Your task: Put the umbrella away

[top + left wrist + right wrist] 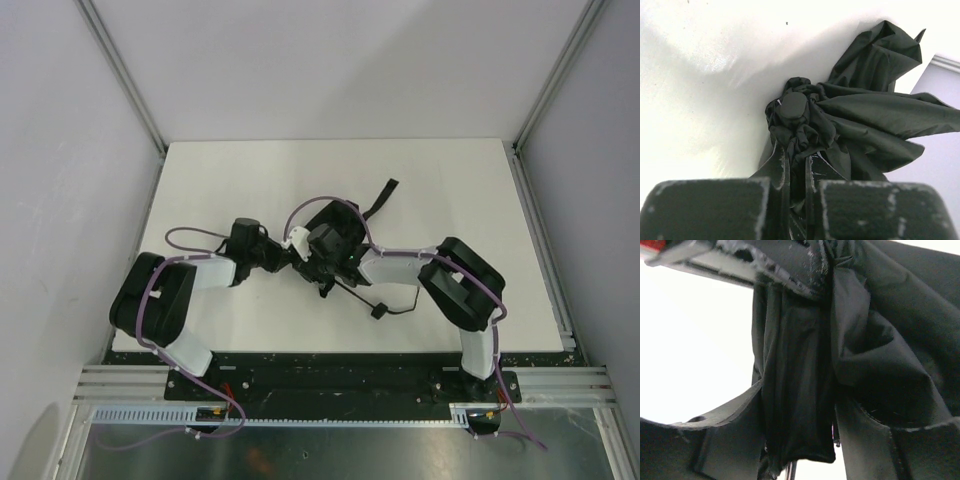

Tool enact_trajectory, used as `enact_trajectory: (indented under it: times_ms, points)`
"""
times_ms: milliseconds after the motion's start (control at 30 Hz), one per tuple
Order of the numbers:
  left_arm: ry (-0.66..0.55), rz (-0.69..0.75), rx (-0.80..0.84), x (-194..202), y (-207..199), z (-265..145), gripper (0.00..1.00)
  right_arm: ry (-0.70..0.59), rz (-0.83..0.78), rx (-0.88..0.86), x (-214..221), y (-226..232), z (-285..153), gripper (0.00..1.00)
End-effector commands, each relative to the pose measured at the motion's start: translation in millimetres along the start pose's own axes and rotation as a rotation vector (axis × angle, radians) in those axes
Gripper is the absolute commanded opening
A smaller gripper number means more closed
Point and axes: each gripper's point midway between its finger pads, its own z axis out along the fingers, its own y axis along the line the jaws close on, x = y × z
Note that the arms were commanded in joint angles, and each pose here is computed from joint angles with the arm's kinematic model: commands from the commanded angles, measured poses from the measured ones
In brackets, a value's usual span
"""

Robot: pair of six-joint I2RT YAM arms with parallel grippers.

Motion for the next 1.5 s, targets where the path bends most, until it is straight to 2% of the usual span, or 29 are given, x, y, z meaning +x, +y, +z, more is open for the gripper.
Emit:
enact_trajectory:
  times_ms: [0,133,233,400,633,833,1000,1133,1267,1367,1467]
  points:
    - [-0.081,0.167,-0.136,-13,46,0,0.0,0.168,0.018,-0.04,47,16,-22,0.67]
    - [-0.08,0.157,-0.136,-11,47,-4,0.0,0.114,0.006,0.074,20,4,-43,0.87]
    - [-0.076,0.143,-0.128,-9,45,-7,0.0,0.056,-0.006,0.118,-1,3,-58,0.92]
    - [-0.075,0.128,-0.126,-8,44,-11,0.0,-0.033,-0.007,0.09,-30,19,-64,0.93]
    - [-0.073,0.107,-0.117,-6,41,-15,0.0,-0.067,-0.028,0.077,-46,27,-43,0.89]
    - [-0.077,0.112,-0.105,-6,36,-18,0.0,-0.037,-0.049,0.177,-54,9,-45,0.89]
    - [-0.069,0.096,-0.1,-4,35,-20,0.0,-0.015,-0.051,0.09,-46,13,-42,0.88]
    - [-0.059,0.086,-0.093,-2,32,-20,0.0,-0.014,-0.057,-0.005,-30,32,-14,0.79]
    - [-0.054,0.068,-0.102,-2,37,-22,0.0,0.005,0.047,-0.046,-9,39,4,0.62]
    - [-0.052,0.08,-0.105,-1,40,-23,0.0,0.04,0.129,-0.1,9,45,13,0.44]
    - [-0.055,0.089,-0.102,-1,41,-24,0.02,0.13,0.261,-0.21,39,55,15,0.15]
